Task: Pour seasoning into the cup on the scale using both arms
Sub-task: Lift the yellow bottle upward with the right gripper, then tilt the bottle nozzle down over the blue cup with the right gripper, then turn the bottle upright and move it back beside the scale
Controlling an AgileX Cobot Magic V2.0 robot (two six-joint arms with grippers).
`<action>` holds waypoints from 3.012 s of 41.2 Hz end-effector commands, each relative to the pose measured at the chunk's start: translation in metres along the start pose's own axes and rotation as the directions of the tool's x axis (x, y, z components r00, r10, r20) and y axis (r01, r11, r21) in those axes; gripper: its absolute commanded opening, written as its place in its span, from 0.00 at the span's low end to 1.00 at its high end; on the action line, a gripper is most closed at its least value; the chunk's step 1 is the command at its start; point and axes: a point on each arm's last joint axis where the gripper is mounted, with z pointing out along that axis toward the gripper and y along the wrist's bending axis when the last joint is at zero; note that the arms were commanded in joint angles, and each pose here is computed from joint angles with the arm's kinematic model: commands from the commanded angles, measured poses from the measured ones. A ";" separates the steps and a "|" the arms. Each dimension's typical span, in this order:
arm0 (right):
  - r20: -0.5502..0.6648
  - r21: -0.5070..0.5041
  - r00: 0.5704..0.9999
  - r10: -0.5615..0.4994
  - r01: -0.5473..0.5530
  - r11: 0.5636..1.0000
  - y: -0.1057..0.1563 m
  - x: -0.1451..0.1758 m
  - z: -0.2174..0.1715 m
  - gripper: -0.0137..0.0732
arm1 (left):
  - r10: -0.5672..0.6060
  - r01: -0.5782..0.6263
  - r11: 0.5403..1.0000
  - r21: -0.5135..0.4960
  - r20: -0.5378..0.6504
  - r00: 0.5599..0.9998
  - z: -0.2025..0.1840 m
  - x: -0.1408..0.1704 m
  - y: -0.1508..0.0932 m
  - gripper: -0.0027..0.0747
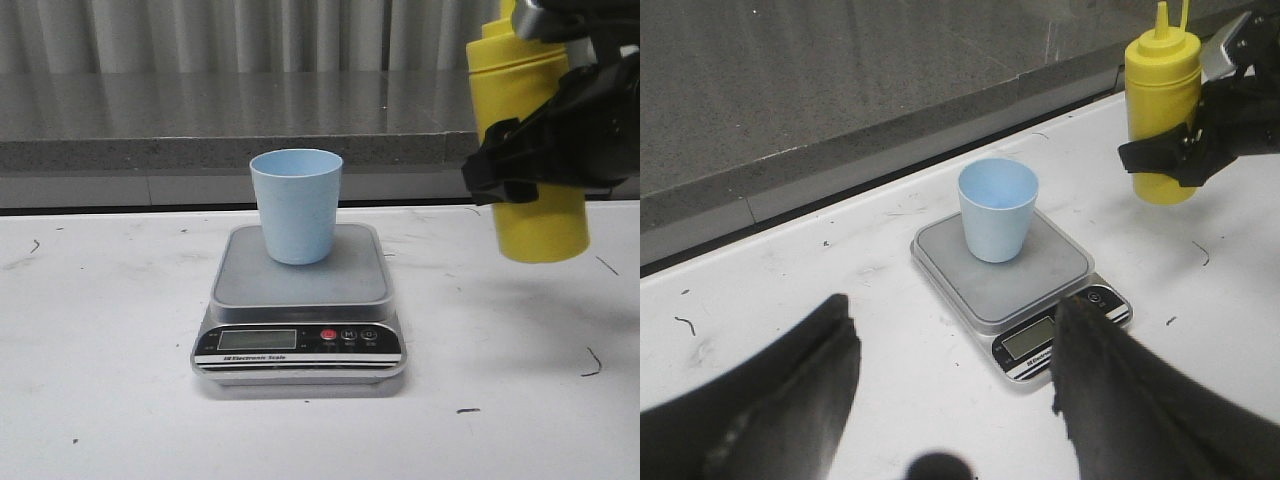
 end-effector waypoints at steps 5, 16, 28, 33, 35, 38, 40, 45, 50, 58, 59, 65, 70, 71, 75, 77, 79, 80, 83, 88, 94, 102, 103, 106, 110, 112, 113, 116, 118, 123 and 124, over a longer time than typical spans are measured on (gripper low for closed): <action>0.038 -0.030 0.968 -0.246 0.247 0.968 -0.001 -0.065 -0.017 0.50 | -0.009 0.009 1.000 -0.001 0.102 0.995 -0.003 -0.014 0.000 0.58; 0.008 -0.046 0.865 -0.502 0.501 0.864 0.010 -0.115 -0.024 0.50 | -0.009 0.009 1.000 -0.001 0.102 0.995 -0.003 -0.014 0.000 0.58; -0.185 -0.076 0.642 -0.744 0.746 0.662 0.025 -0.136 0.001 0.50 | -0.009 0.009 1.000 -0.001 0.102 0.995 -0.003 -0.014 0.000 0.58; -0.243 -0.093 0.482 -0.842 0.852 0.515 0.036 -0.131 0.016 0.50 | -0.009 0.009 1.000 -0.001 0.102 0.995 -0.003 -0.014 0.000 0.58; -0.269 -0.105 0.413 -0.870 0.885 0.453 0.039 -0.126 0.023 0.50 | -0.009 0.009 1.000 -0.001 0.102 0.995 -0.003 -0.014 0.000 0.58; -0.296 -0.115 0.320 -0.900 0.924 0.366 0.043 -0.121 0.031 0.50 | -0.009 0.009 1.000 -0.001 0.102 0.995 -0.003 -0.014 0.000 0.58; -0.311 -0.119 0.261 -0.914 0.944 0.309 0.044 -0.119 0.035 0.50 | -0.009 0.009 1.000 -0.001 0.102 0.995 -0.003 -0.014 0.000 0.58; -0.331 -0.114 0.131 -0.934 0.977 0.178 0.046 -0.116 0.044 0.50 | -0.009 0.009 1.000 -0.001 0.102 0.995 -0.003 -0.014 0.000 0.58; -0.346 -0.093 0.026 -0.938 0.994 0.062 0.045 -0.119 0.048 0.50 | -0.009 0.009 1.000 -0.001 0.102 0.995 -0.003 -0.014 0.000 0.58; -0.335 -0.053 -0.071 -0.939 0.997 -0.056 0.045 -0.126 0.049 0.50 | -0.009 0.009 1.000 -0.001 0.102 0.995 -0.003 -0.014 0.000 0.58; -0.332 -0.050 -0.078 -0.940 0.997 -0.065 0.046 -0.126 0.049 0.50 | -0.009 0.009 1.000 -0.001 0.102 0.995 -0.003 -0.014 0.000 0.58; -0.321 -0.039 -0.096 -0.942 0.995 -0.088 0.047 -0.128 0.050 0.50 | -0.009 0.009 1.000 -0.001 0.102 0.995 -0.003 -0.014 0.000 0.58; -0.321 -0.039 -0.095 -0.942 0.995 -0.087 0.047 -0.128 0.050 0.50 | -0.009 0.009 1.000 -0.001 0.102 0.995 -0.003 -0.014 0.000 0.58; -0.321 -0.039 -0.095 -0.942 0.995 -0.087 0.047 -0.128 0.050 0.50 | -0.009 0.009 1.000 -0.001 0.102 0.995 -0.003 -0.014 0.000 0.58; -0.321 -0.039 -0.095 -0.942 0.995 -0.087 0.047 -0.128 0.050 0.50 | -0.009 0.009 1.000 -0.001 0.102 0.995 -0.003 -0.014 0.000 0.58; -0.321 -0.039 -0.095 -0.942 0.995 -0.087 0.047 -0.128 0.050 0.50 | -0.009 0.009 1.000 -0.001 0.102 0.995 -0.003 -0.014 0.000 0.58; -0.321 -0.038 -0.095 -0.942 0.995 -0.087 0.047 -0.128 0.050 0.50 | -0.009 0.009 1.000 -0.001 0.102 0.995 -0.003 -0.014 0.000 0.58; -0.321 -0.038 -0.093 -0.943 0.996 -0.086 0.047 -0.128 0.050 0.50 | -0.009 0.009 1.000 -0.001 0.102 0.995 -0.003 -0.014 0.000 0.58; -0.322 -0.032 -0.073 -0.944 0.997 -0.066 0.047 -0.128 0.050 0.50 | -0.009 0.009 1.000 -0.001 0.102 0.995 -0.003 -0.014 0.000 0.58; -0.322 -0.002 0.053 -0.945 0.998 0.057 0.047 -0.127 0.050 0.50 | -0.009 0.009 1.000 -0.001 0.102 0.995 -0.003 -0.014 0.000 0.58; -0.318 0.043 0.305 -0.898 0.951 0.308 0.047 -0.123 0.050 0.50 | -0.009 0.009 1.000 -0.001 0.102 0.995 -0.003 -0.014 0.000 0.58; -0.388 0.104 0.571 -0.724 0.807 0.581 0.041 -0.116 0.046 0.50 | -0.009 0.009 1.000 -0.001 0.102 0.995 -0.003 -0.014 0.000 0.58; -0.401 0.111 0.587 -0.704 0.793 0.599 0.039 -0.115 0.044 0.50 | -0.009 0.009 1.000 -0.001 0.102 0.995 -0.003 -0.014 0.000 0.58; -0.414 0.121 0.646 -0.641 0.737 0.665 0.033 -0.116 0.038 0.50 | -0.009 0.009 1.000 -0.001 0.102 0.995 -0.003 -0.014 0.000 0.58; -0.395 0.124 0.734 -0.553 0.639 0.759 0.024 -0.119 0.025 0.50 | -0.009 0.009 1.000 -0.001 0.102 0.995 -0.003 -0.014 0.000 0.58; -0.367 0.121 0.778 -0.511 0.584 0.802 0.019 -0.121 0.018 0.50 | -0.009 0.009 1.000 -0.001 0.102 0.995 -0.003 -0.014 0.000 0.58; -0.352 0.120 0.789 -0.503 0.571 0.812 0.017 -0.121 0.015 0.50 | -0.009 0.009 1.000 -0.001 0.102 0.995 -0.003 -0.014 0.000 0.58; -0.304 0.120 0.832 -0.464 0.516 0.848 0.009 -0.122 0.004 0.50 | -0.009 0.009 1.000 -0.001 0.102 0.995 -0.003 -0.014 0.000 0.58; -0.270 0.119 0.864 -0.425 0.468 0.876 0.003 -0.120 -0.002 0.50 | -0.009 0.009 1.000 -0.001 0.102 0.995 -0.003 -0.014 0.000 0.58; -0.166 0.093 0.944 -0.284 0.302 0.949 -0.009 -0.112 -0.018 0.50 | -0.009 0.009 1.000 -0.001 0.102 0.995 -0.003 -0.014 0.000 0.58; -0.139 0.088 0.957 -0.256 0.270 0.959 -0.012 -0.109 -0.021 0.50 | -0.009 0.009 1.000 -0.001 0.102 0.995 -0.003 -0.014 0.000 0.58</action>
